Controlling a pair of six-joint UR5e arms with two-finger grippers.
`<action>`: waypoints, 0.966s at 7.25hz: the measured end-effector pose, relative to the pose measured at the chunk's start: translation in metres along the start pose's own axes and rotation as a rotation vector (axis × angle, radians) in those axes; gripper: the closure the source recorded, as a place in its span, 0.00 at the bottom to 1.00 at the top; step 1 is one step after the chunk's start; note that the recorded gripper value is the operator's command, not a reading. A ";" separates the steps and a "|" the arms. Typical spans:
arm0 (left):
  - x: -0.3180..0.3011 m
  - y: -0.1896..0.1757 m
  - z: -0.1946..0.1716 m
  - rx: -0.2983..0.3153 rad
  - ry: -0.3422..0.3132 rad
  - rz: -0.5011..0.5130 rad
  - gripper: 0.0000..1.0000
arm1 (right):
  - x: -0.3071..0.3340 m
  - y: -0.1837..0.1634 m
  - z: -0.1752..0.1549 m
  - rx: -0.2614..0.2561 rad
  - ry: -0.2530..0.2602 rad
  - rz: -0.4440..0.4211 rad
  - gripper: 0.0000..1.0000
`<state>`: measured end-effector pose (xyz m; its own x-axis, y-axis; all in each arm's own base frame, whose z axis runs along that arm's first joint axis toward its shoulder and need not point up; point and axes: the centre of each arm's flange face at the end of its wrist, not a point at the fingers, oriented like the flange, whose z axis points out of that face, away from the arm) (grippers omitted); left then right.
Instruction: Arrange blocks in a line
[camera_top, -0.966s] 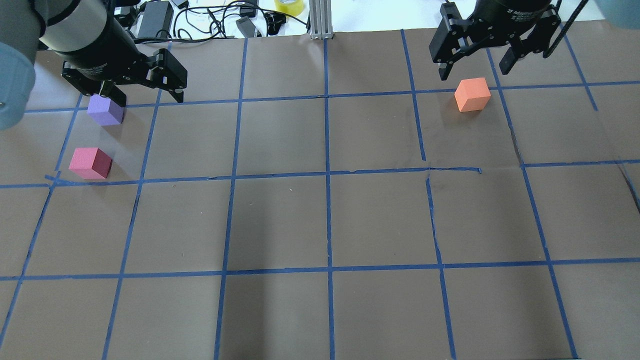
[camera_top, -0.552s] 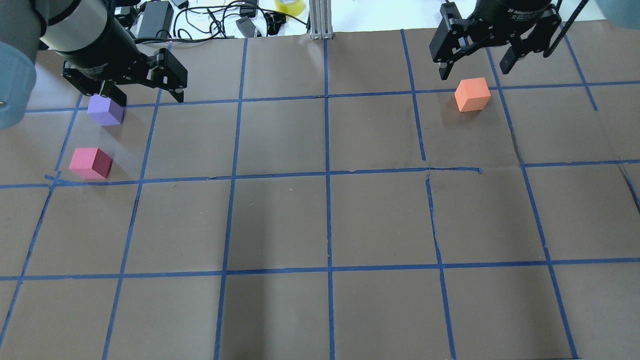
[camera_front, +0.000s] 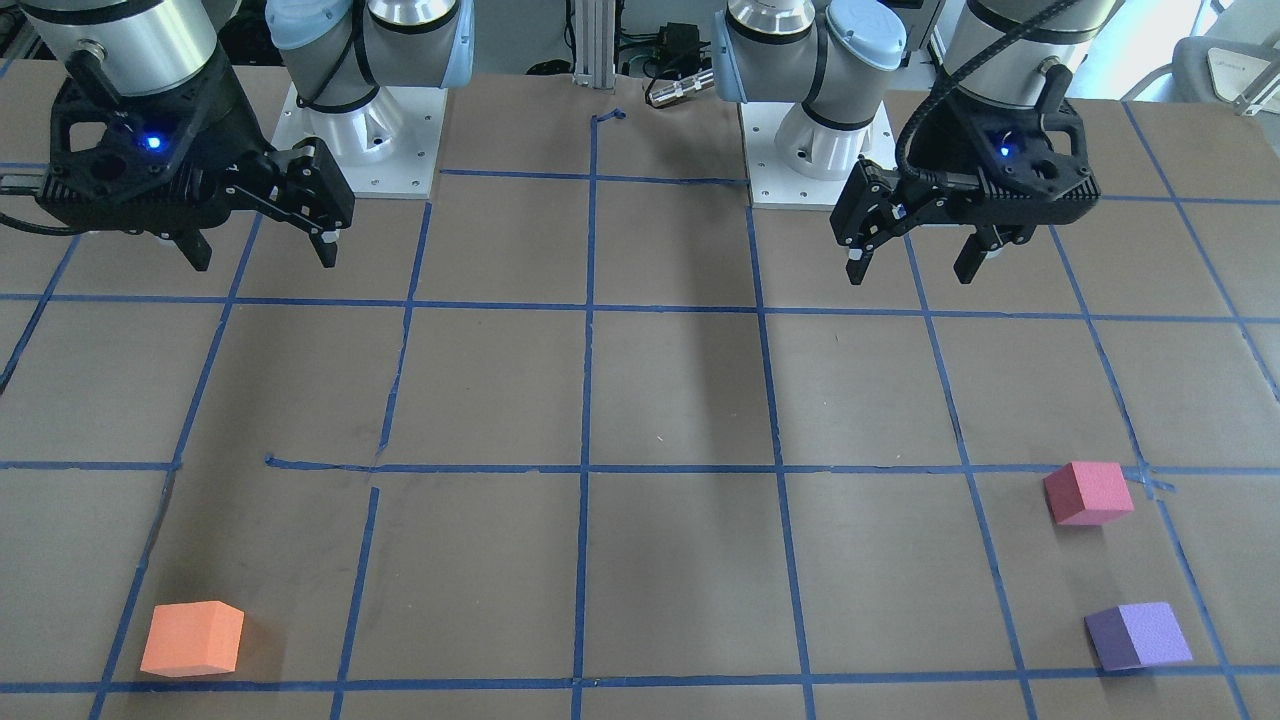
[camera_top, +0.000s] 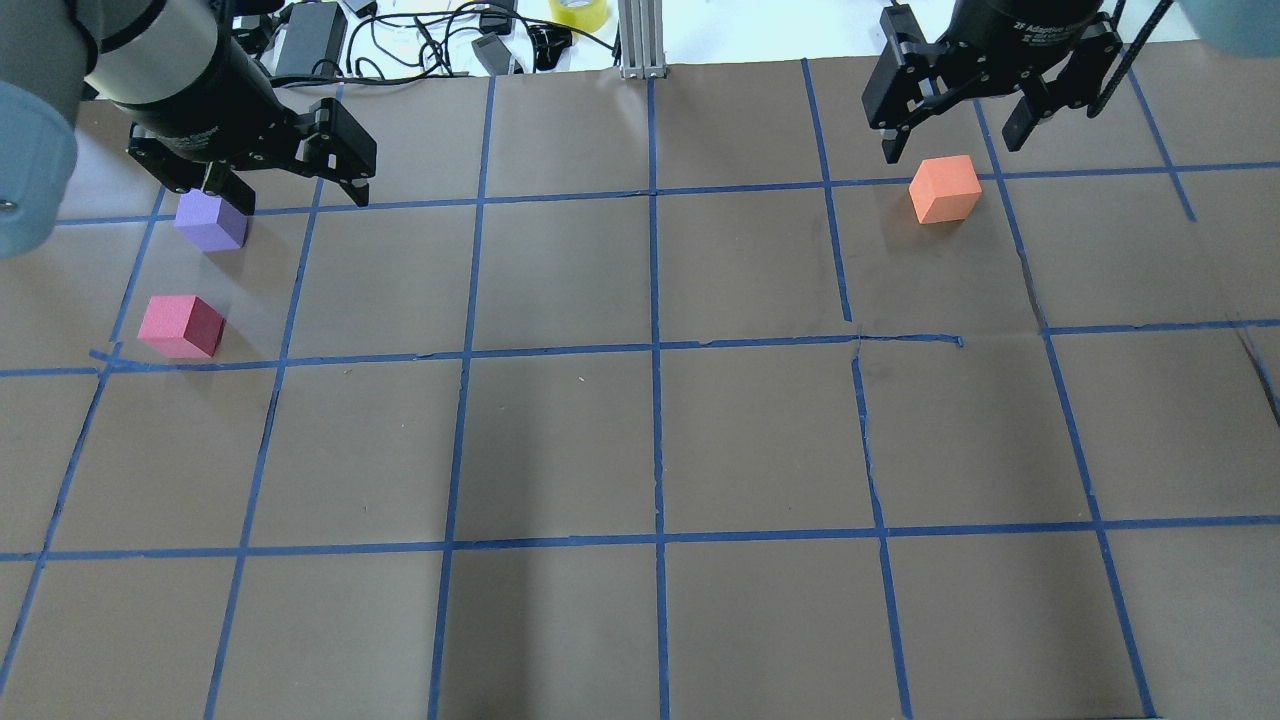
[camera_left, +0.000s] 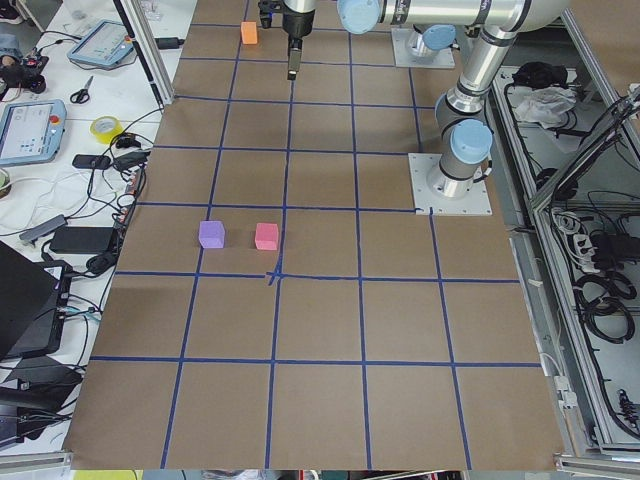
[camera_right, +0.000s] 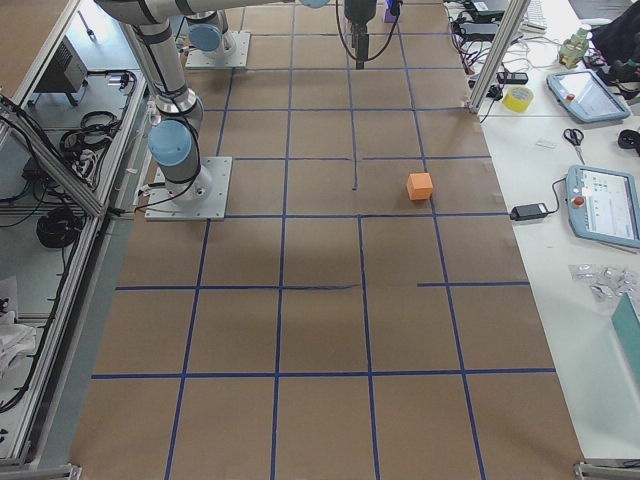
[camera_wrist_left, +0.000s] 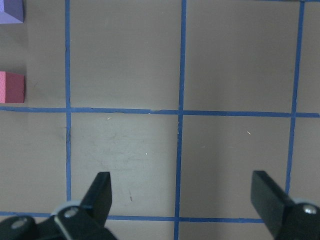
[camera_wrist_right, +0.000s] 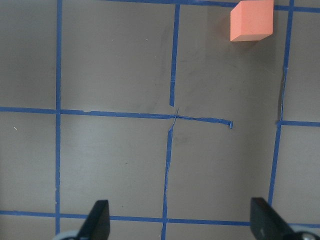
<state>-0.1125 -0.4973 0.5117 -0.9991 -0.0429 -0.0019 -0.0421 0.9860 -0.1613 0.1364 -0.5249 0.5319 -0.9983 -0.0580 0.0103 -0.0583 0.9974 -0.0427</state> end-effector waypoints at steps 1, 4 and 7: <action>0.000 0.000 0.000 0.000 0.000 0.000 0.00 | 0.004 -0.005 0.006 -0.008 0.000 0.007 0.00; 0.000 0.001 -0.001 0.002 0.000 0.000 0.00 | 0.031 -0.024 0.032 -0.048 0.000 0.038 0.00; 0.001 0.002 -0.002 0.002 -0.001 0.001 0.00 | 0.089 -0.068 0.086 -0.066 0.021 0.068 0.00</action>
<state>-0.1131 -0.4951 0.5133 -0.9991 -0.0418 -0.0033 -0.0407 0.9857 -0.1638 0.0513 -0.6015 0.4500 -0.9995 0.0101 0.0309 0.0108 0.9997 0.0221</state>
